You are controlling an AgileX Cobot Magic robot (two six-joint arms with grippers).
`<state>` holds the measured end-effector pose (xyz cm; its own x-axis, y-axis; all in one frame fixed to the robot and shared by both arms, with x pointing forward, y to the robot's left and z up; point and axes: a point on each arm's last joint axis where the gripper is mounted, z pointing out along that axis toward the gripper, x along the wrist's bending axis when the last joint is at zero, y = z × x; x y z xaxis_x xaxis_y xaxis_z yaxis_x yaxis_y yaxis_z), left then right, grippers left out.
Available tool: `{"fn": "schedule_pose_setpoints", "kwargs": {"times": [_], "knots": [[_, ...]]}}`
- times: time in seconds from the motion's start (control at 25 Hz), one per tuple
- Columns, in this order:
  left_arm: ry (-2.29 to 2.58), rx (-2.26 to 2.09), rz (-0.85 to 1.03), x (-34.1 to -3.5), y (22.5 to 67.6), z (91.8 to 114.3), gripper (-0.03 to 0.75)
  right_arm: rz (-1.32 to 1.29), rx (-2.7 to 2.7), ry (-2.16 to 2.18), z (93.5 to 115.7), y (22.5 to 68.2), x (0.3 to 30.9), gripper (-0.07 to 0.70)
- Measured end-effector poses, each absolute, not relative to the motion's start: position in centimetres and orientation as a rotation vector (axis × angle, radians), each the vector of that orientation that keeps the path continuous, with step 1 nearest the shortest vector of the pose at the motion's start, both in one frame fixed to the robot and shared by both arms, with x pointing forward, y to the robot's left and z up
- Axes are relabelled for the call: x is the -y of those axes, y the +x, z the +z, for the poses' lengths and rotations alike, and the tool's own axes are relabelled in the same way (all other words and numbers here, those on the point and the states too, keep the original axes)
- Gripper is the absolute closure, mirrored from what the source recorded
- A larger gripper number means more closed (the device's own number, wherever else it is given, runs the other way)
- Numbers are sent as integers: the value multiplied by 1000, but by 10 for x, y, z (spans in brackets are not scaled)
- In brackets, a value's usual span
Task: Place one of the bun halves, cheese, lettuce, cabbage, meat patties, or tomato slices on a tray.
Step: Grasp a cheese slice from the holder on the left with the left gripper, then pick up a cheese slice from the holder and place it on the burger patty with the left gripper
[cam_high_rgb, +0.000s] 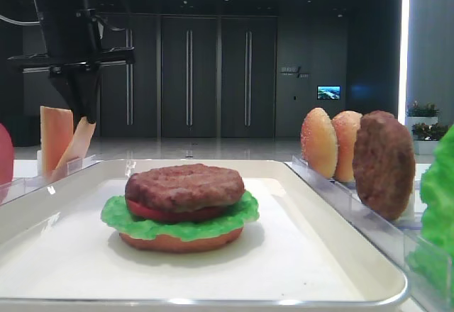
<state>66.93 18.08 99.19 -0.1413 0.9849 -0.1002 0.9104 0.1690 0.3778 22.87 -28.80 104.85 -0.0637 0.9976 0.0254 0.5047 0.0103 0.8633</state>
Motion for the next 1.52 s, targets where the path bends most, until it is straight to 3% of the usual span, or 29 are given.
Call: {"fn": "schedule_pose_setpoints", "kwargs": {"times": [0.48,0.76,0.92,1.12,1.52], "knots": [[1874,-2094,303,-180,665,997,697,968,-1641,1562,1049,229,288,240],[1796,-1983,249,-177,650,1053,697,968,-1641,1562,1049,229,288,240],[1806,-1980,197,-177,638,1068,698,968,-1641,1562,1049,229,288,240],[1812,-1984,61,-177,608,1066,698,968,-1641,1562,1049,229,288,240],[1726,-1937,-11,-202,500,1055,698,968,-1641,1562,1049,229,288,240]]}}
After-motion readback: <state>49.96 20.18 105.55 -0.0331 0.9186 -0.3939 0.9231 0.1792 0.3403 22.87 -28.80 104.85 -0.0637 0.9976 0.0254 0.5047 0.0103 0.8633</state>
